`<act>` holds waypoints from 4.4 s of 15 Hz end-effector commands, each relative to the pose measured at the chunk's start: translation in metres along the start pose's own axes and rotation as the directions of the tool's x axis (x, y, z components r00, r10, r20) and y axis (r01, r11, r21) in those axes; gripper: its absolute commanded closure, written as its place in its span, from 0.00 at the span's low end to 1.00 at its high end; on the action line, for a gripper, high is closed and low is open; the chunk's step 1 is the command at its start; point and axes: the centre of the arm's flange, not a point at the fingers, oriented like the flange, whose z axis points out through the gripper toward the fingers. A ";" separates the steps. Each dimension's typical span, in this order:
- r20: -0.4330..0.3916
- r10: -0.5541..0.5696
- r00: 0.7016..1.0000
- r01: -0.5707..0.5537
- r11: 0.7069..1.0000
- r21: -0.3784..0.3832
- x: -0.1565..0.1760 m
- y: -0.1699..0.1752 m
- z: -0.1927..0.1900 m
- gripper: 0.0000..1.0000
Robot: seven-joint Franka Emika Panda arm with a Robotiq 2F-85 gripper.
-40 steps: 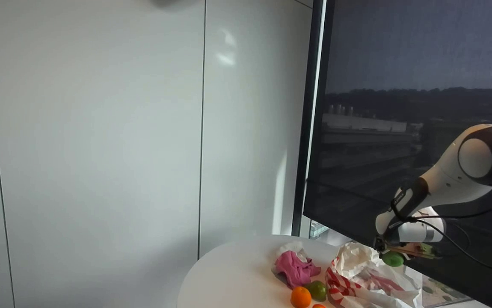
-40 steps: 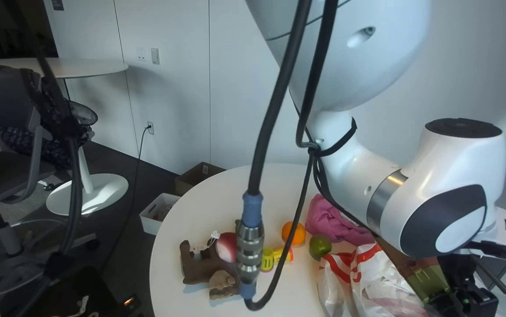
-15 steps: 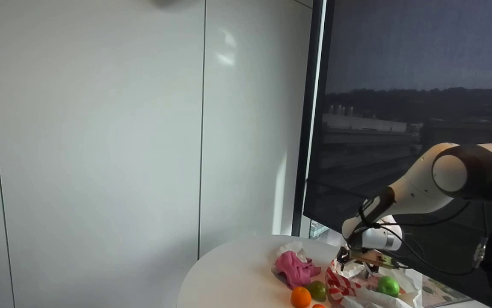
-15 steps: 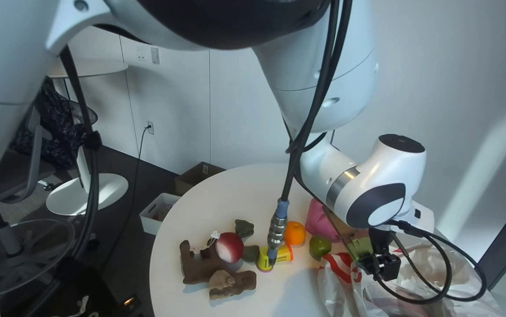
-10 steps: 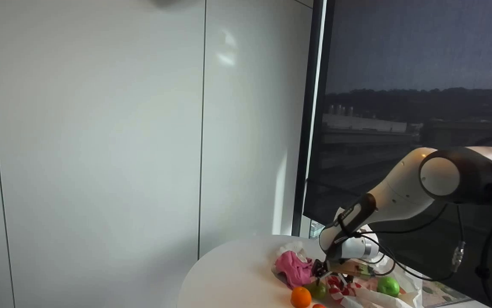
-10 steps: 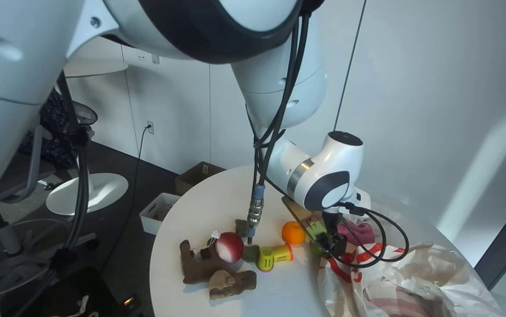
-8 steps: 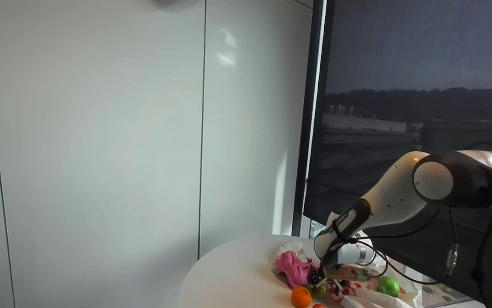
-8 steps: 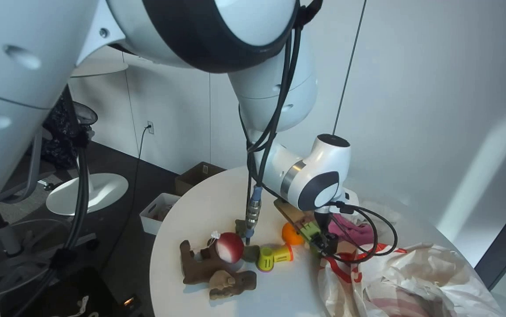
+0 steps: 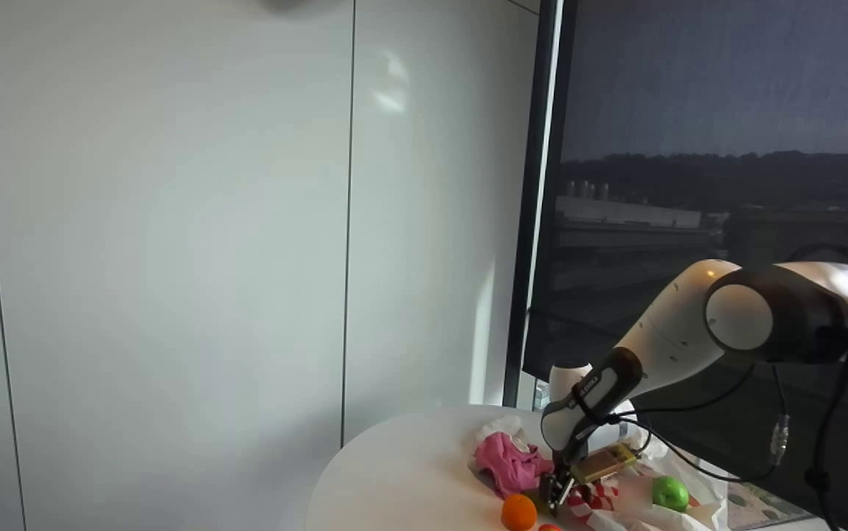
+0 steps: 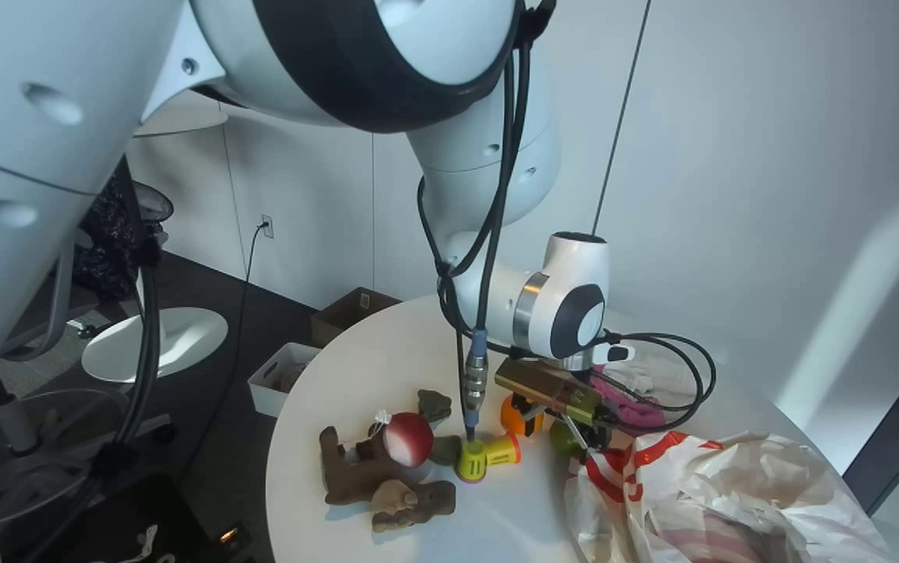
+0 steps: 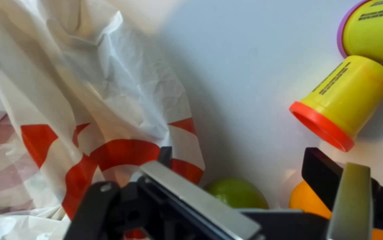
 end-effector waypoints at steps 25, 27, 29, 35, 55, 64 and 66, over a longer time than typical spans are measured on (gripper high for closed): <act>-0.073 -0.458 0.886 0.450 0.887 -0.101 0.081 0.009 0.039 0.25; -0.080 -0.460 0.884 0.453 0.887 -0.091 0.082 0.008 0.041 0.34; -0.086 -0.457 0.886 0.450 0.889 -0.089 0.082 0.006 0.039 0.51; -0.145 -0.440 0.886 0.418 0.894 -0.159 0.069 0.004 -0.027 0.52; -0.134 0.040 0.990 -0.074 0.964 -0.254 -0.001 0.223 0.016 0.52; -0.139 0.094 0.986 -0.122 0.969 -0.215 -0.002 0.218 0.024 0.00; -0.156 0.086 0.984 -0.116 0.975 -0.190 -0.002 0.199 -0.008 0.00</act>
